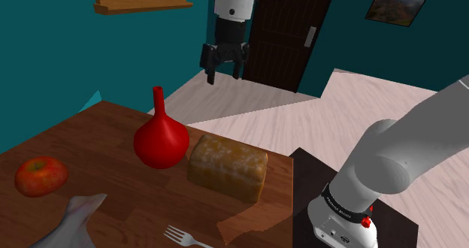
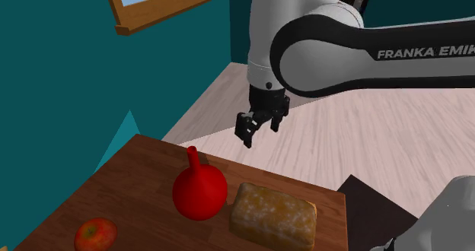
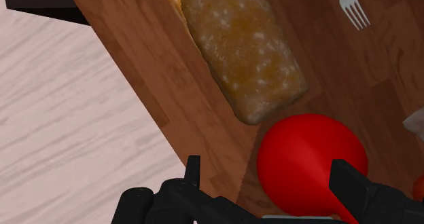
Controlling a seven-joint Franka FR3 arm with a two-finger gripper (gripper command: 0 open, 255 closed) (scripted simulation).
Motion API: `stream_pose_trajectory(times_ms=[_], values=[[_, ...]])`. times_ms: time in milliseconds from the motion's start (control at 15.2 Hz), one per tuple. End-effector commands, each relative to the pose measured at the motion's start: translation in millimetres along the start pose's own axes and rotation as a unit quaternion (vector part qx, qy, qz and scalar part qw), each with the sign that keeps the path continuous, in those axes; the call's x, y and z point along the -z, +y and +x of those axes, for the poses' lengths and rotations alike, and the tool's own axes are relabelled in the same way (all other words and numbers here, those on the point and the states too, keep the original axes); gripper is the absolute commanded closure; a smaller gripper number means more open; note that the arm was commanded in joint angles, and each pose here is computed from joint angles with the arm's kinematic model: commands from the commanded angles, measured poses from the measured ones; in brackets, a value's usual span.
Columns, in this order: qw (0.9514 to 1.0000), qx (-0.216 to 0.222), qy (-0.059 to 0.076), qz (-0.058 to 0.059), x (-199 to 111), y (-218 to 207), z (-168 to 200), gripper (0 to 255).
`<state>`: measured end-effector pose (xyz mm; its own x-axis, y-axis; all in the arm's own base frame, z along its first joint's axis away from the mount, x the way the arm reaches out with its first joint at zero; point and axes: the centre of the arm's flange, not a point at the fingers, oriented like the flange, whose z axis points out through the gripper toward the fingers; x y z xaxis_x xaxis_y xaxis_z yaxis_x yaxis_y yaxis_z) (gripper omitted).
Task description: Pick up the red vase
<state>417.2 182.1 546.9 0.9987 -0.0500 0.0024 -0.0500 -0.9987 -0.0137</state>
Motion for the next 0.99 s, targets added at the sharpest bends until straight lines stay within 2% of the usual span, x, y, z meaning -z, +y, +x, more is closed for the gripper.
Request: stream_pose_trajectory(times_ms=[0,792,924], values=[[1.0000,0.000,0.005,-0.001,-8,-20,16,0],[0.9994,0.004,0.033,-0.008,-43,-141,105,0],[0.9994,0.004,0.035,-0.009,-50,-148,110,0]])
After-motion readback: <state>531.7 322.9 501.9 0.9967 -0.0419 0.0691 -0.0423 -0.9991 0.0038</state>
